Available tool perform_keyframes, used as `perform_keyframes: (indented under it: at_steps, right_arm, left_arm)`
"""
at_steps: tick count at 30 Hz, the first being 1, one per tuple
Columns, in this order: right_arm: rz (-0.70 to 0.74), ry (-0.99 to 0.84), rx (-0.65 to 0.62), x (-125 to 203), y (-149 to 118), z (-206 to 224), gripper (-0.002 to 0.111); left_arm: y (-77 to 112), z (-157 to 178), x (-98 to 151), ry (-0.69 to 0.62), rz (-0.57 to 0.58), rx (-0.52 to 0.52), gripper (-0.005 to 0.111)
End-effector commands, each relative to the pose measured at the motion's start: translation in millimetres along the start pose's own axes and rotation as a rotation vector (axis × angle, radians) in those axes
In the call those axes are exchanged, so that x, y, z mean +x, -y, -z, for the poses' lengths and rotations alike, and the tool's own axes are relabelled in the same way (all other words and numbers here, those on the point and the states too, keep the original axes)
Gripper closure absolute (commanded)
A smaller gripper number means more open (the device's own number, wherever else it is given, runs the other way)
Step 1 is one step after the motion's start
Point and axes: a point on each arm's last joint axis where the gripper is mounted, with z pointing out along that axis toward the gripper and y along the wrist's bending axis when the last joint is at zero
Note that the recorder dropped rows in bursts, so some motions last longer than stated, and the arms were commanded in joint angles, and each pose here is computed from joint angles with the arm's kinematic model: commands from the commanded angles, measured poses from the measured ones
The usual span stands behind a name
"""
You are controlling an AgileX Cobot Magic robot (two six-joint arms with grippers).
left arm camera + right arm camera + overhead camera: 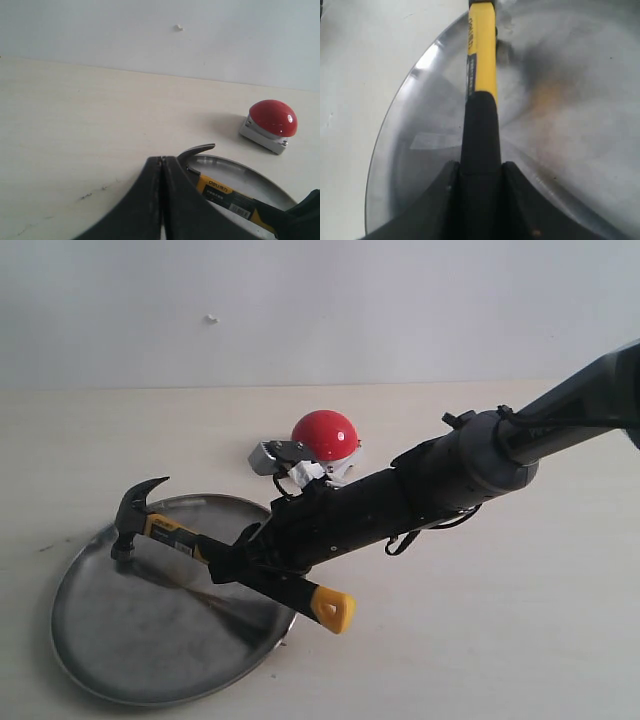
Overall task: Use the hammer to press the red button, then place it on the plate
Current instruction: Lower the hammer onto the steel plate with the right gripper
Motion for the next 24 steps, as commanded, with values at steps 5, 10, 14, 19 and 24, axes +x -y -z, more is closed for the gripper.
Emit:
perform_keyframes:
  at_steps: [5, 10, 14, 19, 24]
  right_arm:
    - [-0.009, 0.057, -0.023, -13.1, -5.2, 4.5, 0.108]
    - [-0.025, 0.057, -0.019, -13.0, -4.9, 4.5, 0.108]
    - [-0.033, 0.056, -0.015, -13.0, -4.5, 4.5, 0.104]
    - [-0.034, 0.056, -0.012, -13.0, -4.2, 4.5, 0.086]
    - [-0.034, 0.056, -0.008, -13.0, -3.9, 4.5, 0.069]
  left_arm:
    - [-0.3, 1.0, 0.1, 0.009, 0.0, 0.0, 0.107]
    - [-0.3, 1.0, 0.1, 0.009, 0.0, 0.0, 0.107]
    - [-0.3, 1.0, 0.1, 0.009, 0.0, 0.0, 0.107]
    - [-0.3, 1.0, 0.1, 0.009, 0.0, 0.0, 0.107]
    - [-0.3, 1.0, 0.1, 0.009, 0.0, 0.0, 0.107]
